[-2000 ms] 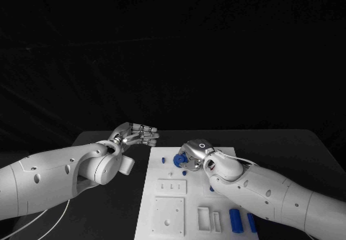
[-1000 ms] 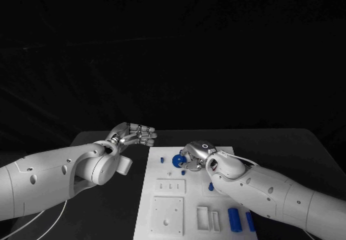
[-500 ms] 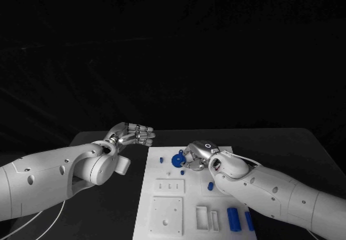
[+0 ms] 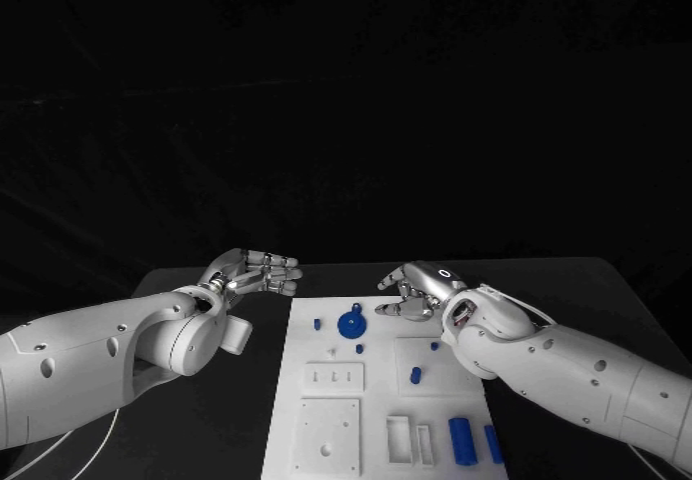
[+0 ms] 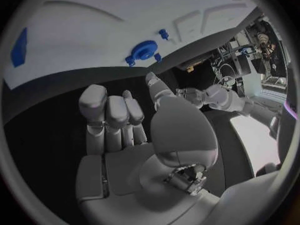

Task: Assemble the parts on the task board

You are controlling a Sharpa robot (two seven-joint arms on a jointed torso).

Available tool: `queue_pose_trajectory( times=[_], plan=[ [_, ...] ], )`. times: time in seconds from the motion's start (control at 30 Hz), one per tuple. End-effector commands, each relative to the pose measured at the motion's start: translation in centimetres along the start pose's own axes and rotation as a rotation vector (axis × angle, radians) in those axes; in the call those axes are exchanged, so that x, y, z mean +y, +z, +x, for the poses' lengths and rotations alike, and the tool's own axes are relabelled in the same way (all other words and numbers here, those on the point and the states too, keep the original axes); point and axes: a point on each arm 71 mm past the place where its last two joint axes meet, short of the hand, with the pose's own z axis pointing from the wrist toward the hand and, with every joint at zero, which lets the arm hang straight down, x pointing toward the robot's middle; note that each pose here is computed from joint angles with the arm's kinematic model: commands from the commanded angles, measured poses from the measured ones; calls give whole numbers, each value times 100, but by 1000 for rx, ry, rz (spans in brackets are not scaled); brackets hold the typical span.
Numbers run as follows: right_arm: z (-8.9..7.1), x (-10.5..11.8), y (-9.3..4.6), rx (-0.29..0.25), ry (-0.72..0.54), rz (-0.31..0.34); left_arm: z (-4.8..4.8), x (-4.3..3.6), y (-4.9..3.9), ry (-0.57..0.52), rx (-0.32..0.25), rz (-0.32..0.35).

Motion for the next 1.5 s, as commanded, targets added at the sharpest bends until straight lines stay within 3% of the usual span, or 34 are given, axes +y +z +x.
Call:
queue_pose_trajectory(
  times=[0.03,0.3,0.63,1.1,1.5],
  plan=[
    [-111,-140,-67,4,144,-12,2,-21,-1,5,17,21],
    [-365,-687,-282,10,220,33,-49,-16,13,16,16,33],
    [-432,-1080,-449,31,214,91,-73,-4,28,19,20,38],
    [-242,-1368,-603,86,203,160,-94,11,36,19,23,40],
    [-14,-1388,-642,137,215,174,-108,16,38,20,20,40]
  ],
)
